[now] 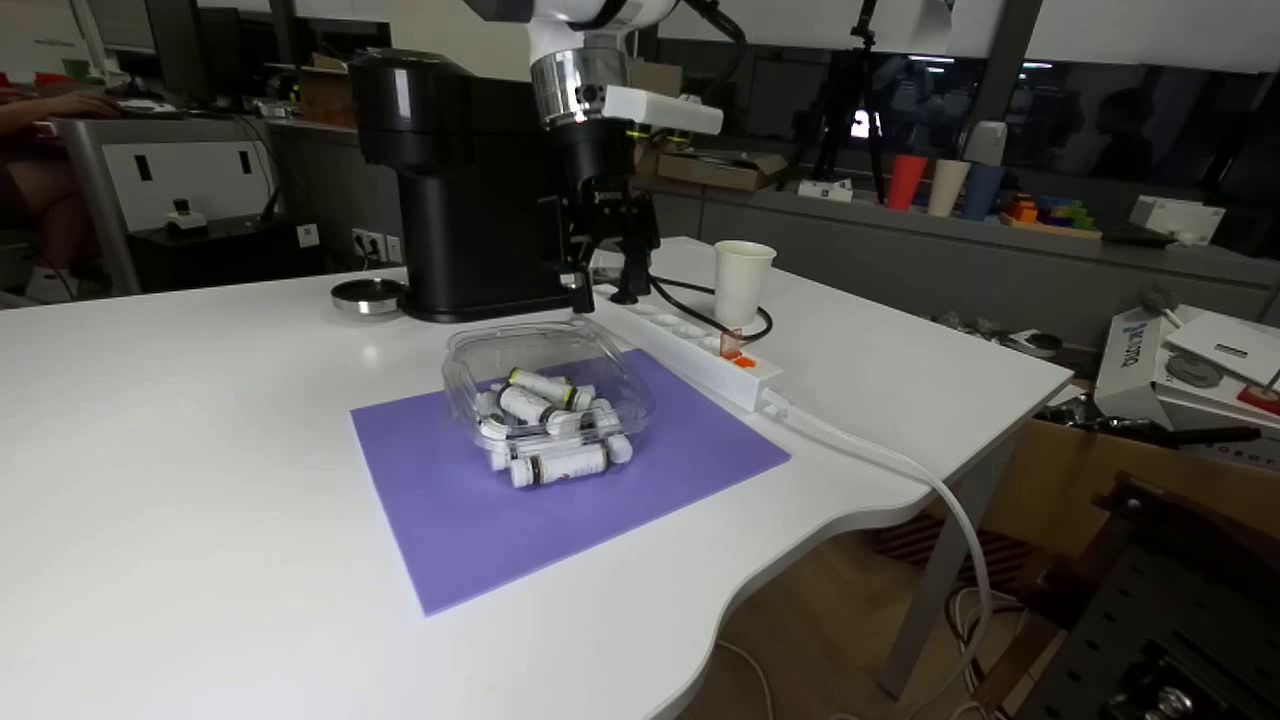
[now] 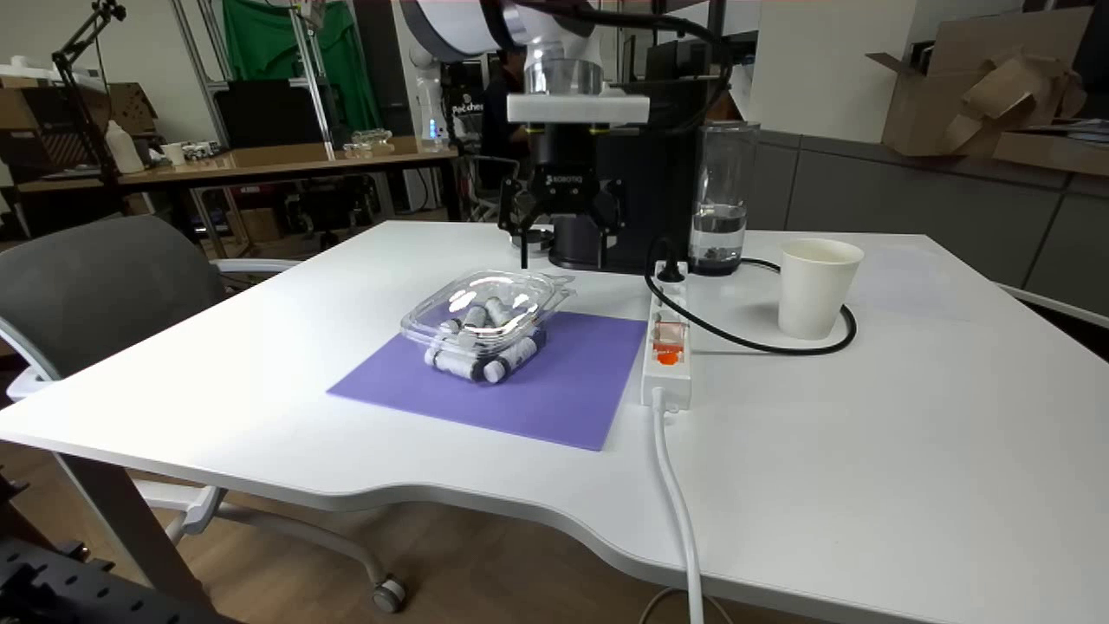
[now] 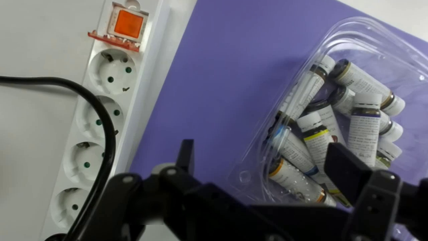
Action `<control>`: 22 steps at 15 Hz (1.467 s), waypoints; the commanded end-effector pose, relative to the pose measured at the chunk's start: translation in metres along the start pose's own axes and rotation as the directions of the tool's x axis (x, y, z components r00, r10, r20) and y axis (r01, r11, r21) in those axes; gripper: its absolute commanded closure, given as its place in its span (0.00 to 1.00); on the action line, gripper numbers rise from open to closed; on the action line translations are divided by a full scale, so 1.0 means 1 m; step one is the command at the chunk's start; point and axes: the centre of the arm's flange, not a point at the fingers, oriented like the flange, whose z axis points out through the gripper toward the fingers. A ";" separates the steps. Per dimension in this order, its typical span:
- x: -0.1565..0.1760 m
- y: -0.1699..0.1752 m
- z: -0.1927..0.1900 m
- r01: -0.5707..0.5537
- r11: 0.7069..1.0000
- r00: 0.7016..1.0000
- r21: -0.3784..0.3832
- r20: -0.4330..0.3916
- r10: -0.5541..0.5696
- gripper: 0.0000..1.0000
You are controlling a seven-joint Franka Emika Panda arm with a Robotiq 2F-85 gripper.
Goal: Open the clear case
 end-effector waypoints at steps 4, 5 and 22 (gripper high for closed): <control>0.037 0.021 0.013 0.057 0.998 0.998 0.025 0.030 -0.057 0.00; 0.040 0.021 0.015 0.068 0.997 0.997 0.035 0.032 -0.069 0.00; 0.055 0.003 0.020 0.303 0.928 0.947 0.218 0.039 -0.318 0.00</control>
